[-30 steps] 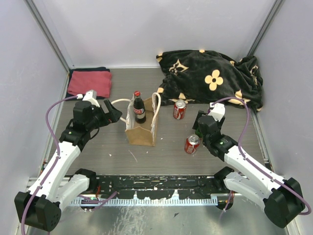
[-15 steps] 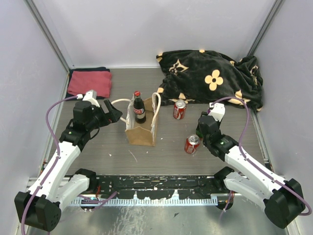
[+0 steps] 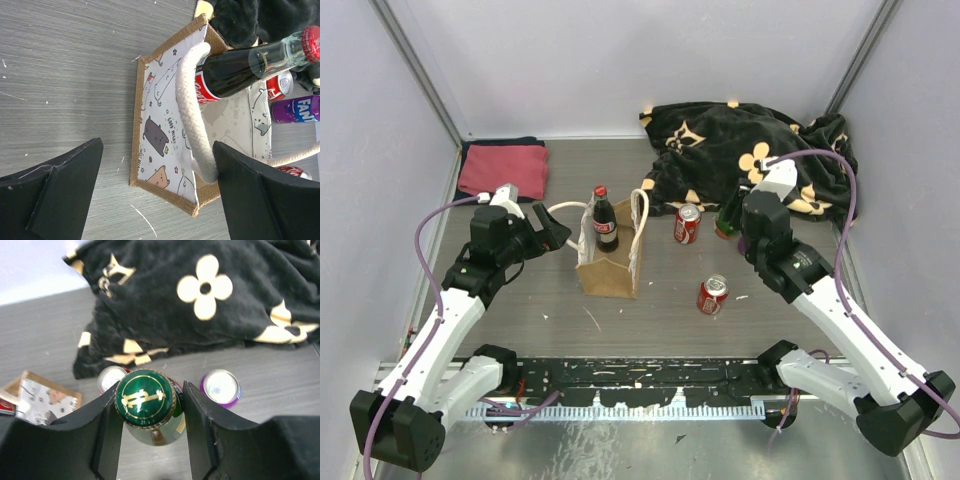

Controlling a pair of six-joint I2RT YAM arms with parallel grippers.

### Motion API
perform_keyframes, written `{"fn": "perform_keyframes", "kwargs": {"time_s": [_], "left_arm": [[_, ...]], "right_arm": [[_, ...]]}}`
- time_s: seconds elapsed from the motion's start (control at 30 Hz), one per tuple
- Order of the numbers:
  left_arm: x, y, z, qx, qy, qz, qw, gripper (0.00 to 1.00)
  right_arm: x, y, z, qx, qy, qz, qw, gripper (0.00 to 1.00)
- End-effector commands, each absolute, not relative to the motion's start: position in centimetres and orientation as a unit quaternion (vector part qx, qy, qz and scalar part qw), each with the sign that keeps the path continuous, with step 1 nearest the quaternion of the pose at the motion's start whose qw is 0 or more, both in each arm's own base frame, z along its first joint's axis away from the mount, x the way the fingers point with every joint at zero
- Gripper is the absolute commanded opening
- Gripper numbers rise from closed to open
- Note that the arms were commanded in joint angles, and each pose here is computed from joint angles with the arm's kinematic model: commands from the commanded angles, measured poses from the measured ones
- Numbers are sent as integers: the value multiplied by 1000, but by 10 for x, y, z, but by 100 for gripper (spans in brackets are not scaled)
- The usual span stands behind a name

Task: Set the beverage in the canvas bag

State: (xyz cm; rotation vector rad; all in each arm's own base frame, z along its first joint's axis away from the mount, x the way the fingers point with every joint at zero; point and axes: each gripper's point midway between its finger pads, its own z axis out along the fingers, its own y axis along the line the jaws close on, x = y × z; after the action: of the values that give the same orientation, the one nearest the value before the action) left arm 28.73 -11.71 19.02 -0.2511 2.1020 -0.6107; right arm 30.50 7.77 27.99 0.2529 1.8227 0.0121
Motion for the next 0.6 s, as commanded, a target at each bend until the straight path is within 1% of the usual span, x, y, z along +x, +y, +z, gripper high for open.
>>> {"fn": "perform_keyframes", "kwargs": {"time_s": [0.0,0.2,0.23,0.27,0.37,0.47,0.57], "left_arm": [[289,-119,195,-101,846,-257,456,98],[289,-120,197,-100,845,-259,458,98],[289,-121,198,-99,844,-260,458,98],[289,-120,198,-99,844,-260,458,98],[289,-120,199,-100,844,-260,459,98],[288,-120,199,-100,843,-260,460,98],[287,-120,199,-100,843,-259,460,98]], "right_arm": [[319,94,392,134,702,96,692,1],[329,125,464,115,665,176,717,1],[328,142,486,101,652,207,722,1],[327,152,494,93,648,220,723,1],[322,185,512,63,640,246,725,1],[311,228,518,26,641,264,720,1],[302,258,513,6,644,279,712,1]]}}
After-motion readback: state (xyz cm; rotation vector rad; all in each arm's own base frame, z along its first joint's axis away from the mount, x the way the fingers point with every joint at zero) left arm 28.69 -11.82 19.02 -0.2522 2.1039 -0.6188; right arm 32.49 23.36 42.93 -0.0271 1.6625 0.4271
